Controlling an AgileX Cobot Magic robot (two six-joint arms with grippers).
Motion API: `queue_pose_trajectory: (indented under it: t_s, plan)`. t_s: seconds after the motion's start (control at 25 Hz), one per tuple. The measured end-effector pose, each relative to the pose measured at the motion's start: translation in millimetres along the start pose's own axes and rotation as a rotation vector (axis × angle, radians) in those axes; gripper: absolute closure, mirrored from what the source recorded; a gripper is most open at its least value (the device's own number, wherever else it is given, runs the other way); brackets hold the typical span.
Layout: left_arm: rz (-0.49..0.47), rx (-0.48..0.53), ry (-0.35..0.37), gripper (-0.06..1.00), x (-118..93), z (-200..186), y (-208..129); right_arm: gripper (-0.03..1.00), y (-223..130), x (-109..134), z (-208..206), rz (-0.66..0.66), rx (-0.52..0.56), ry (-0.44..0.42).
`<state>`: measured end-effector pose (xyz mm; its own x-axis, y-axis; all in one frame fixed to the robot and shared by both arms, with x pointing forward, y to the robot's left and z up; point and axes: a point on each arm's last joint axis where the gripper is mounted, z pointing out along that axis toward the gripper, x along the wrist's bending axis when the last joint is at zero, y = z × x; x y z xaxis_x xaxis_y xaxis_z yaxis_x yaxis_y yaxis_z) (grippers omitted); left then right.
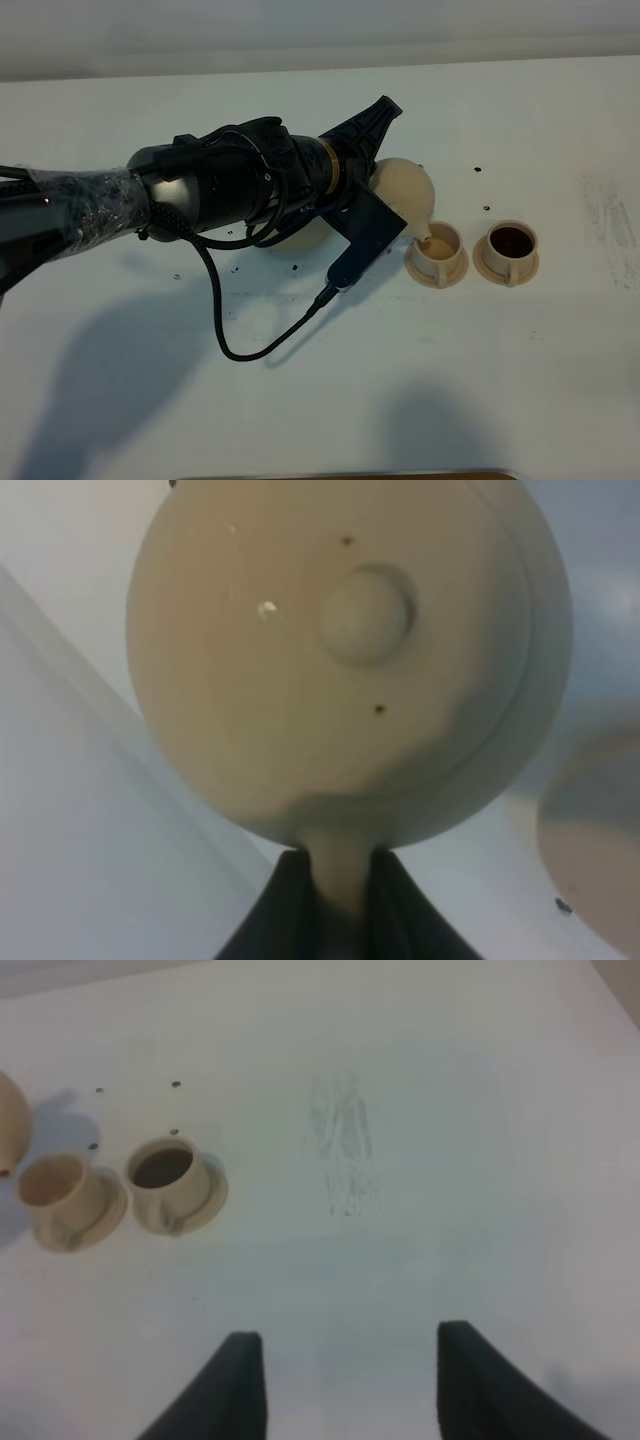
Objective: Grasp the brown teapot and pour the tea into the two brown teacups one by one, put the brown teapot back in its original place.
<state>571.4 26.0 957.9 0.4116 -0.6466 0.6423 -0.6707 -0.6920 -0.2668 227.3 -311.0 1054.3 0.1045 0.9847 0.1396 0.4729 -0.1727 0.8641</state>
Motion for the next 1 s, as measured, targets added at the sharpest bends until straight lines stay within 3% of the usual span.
queue_pose_trajectory:
  t_s: [0.64,1.0]
  plan:
    - [0.11,-0.005,0.039,0.86,3.6,-0.1,0.7,0.56,0.0,0.0,0.0,0.0,0.0,0.0]
    - [0.12,-0.012,0.056,0.86,4.6,2.0,1.9,0.56,0.0,0.0,0.0,0.0,0.0,0.0]
